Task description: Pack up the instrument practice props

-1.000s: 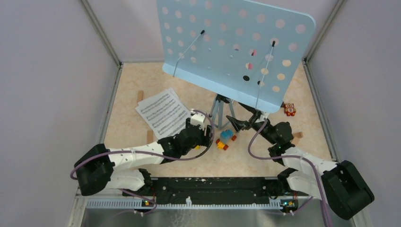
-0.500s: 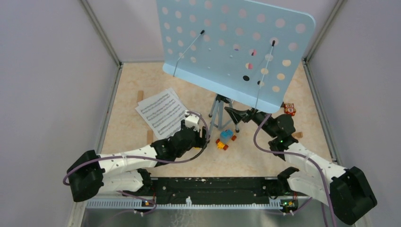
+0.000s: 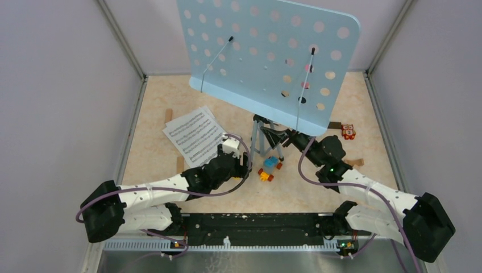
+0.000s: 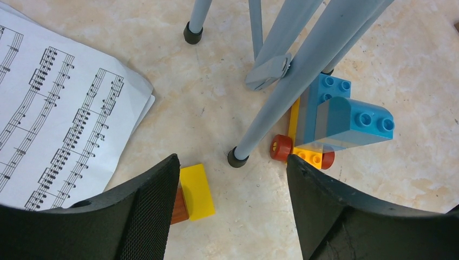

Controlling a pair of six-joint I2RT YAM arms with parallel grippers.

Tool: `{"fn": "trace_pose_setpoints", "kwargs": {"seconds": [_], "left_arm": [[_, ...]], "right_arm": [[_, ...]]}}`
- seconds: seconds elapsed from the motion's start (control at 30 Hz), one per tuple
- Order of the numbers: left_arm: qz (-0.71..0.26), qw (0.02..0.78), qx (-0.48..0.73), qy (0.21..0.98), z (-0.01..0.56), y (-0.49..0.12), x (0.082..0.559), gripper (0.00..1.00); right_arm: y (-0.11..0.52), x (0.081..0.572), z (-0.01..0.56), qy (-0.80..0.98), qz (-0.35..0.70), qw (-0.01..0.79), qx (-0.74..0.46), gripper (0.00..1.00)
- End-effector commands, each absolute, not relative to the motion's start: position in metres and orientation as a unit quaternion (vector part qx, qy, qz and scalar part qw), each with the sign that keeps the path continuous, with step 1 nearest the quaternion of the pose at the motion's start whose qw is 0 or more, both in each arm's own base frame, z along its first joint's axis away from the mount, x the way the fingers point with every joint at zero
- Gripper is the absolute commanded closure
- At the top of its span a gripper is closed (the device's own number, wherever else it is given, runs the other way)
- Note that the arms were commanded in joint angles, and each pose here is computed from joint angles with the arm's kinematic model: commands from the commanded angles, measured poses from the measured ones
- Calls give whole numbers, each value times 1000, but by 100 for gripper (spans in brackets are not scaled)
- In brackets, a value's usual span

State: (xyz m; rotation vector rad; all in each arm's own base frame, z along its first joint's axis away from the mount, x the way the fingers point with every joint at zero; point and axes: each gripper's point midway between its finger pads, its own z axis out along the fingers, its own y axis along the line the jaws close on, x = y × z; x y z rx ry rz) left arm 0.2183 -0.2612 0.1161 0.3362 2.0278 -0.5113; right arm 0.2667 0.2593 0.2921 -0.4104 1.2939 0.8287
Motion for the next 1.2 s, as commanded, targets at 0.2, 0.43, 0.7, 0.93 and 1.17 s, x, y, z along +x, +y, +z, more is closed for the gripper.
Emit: {"fn": "trace_pose_setpoints", "kwargs": {"seconds": [0.2, 0.43, 0.7, 0.93, 1.17], "left_arm": [[-221, 499, 154, 824, 130, -280, 228, 26], [-223, 499, 154, 823, 129, -283, 229, 25], [-222, 496, 158, 824, 127, -286, 230, 25], [-227, 496, 160, 823, 127, -291, 231, 25], [-229, 492, 163, 824, 126, -293, 230, 25]], "right_arm": [[259, 258, 317, 530, 379, 738, -177, 14], [255, 244, 287, 500, 356, 755, -228, 13], [258, 234, 298, 449, 390, 774, -218, 12], [263, 236, 310, 425, 410, 782, -199, 12], [261, 257, 300, 440, 379, 797, -166, 12]]}}
